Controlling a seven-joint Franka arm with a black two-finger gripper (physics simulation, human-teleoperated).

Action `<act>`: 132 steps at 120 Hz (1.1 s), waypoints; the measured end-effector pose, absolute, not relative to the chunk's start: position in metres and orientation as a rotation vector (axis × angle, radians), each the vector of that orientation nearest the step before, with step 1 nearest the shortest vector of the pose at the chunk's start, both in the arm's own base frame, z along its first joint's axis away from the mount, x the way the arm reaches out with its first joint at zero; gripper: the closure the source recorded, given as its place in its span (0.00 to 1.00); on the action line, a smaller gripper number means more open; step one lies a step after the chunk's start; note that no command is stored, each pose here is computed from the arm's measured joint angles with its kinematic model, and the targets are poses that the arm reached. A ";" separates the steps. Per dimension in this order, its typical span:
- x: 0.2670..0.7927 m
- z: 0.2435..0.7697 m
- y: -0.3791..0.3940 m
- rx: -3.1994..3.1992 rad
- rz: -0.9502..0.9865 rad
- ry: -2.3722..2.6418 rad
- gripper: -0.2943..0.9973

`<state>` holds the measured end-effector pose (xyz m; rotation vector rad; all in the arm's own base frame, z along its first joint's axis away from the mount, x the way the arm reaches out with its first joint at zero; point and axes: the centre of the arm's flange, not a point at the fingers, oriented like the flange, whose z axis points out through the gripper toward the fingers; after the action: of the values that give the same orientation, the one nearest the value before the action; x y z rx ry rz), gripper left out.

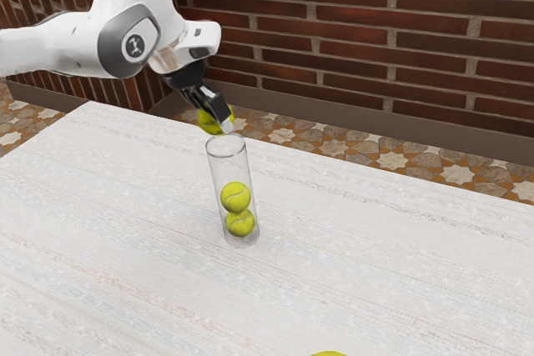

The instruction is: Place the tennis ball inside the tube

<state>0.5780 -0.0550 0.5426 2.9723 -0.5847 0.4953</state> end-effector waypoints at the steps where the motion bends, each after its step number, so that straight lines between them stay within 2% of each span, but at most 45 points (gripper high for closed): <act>1: 0.579 0.542 -0.056 2.972 0.493 -0.582 0.62; 33: 0.592 0.530 -0.061 2.965 0.459 -0.491 0.61; 57: 0.610 0.524 -0.043 2.959 0.451 -0.417 0.40; 81: 0.617 0.522 -0.030 2.959 0.446 -0.393 0.29; 105: 0.607 0.545 -0.046 2.964 0.470 -0.450 0.25; 119: 0.612 0.586 -0.043 3.000 0.510 -0.503 0.24; 132: 0.616 0.598 -0.033 3.060 0.425 -0.572 0.24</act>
<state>0.6155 -0.0329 0.5985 3.0599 -0.5720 0.4248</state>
